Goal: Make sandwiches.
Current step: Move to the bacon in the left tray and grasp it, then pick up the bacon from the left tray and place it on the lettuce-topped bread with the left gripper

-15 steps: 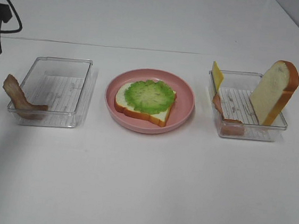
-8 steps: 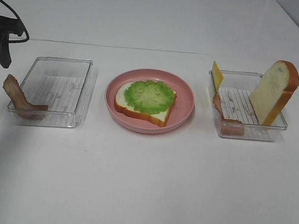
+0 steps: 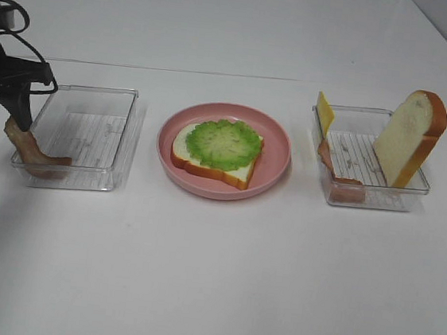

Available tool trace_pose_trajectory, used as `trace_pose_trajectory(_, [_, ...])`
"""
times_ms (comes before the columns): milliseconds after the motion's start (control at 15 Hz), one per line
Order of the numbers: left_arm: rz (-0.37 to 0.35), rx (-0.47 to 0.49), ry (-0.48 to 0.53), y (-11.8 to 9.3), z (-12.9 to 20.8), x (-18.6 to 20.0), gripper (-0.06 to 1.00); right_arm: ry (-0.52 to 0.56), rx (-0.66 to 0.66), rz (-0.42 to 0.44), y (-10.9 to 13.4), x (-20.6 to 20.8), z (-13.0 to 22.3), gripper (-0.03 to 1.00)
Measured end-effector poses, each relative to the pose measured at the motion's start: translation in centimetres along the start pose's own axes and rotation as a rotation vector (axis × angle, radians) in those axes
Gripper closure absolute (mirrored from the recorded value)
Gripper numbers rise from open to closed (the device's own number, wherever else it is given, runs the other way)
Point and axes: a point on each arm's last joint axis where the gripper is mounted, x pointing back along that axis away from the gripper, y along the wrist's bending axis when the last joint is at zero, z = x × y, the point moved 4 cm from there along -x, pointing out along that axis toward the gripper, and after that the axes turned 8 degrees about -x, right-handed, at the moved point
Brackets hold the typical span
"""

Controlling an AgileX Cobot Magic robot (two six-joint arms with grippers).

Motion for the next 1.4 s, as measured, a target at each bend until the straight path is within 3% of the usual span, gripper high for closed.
trace_pose_trajectory(467, [-0.002, -0.012, 0.003, 0.2, -0.3, -1.6, 0.5, 0.0, 0.0, 0.0, 0.0, 0.0, 0.0, 0.19])
trace_pose_trajectory(800, [-0.002, -0.014, 0.0, 0.2, -0.3, -1.6, 0.79, 0.0, 0.0, 0.0, 0.0, 0.0, 0.0, 0.19])
trace_pose_trajectory(867, [-0.002, -0.014, -0.001, 0.2, -0.3, -1.6, 0.81, 0.0, 0.0, 0.0, 0.0, 0.0, 0.0, 0.19])
trace_pose_trajectory(933, [-0.001, -0.013, -0.004, 0.2, -0.4, -1.6, 0.91, 0.0, 0.0, 0.0, 0.0, 0.0, 0.0, 0.19])
trace_pose_trajectory(1400, [0.026, -0.024, -0.03, -0.2, -0.7, -1.4, 0.94, 0.0, 0.0, 0.0, 0.0, 0.0, 0.0, 0.19])
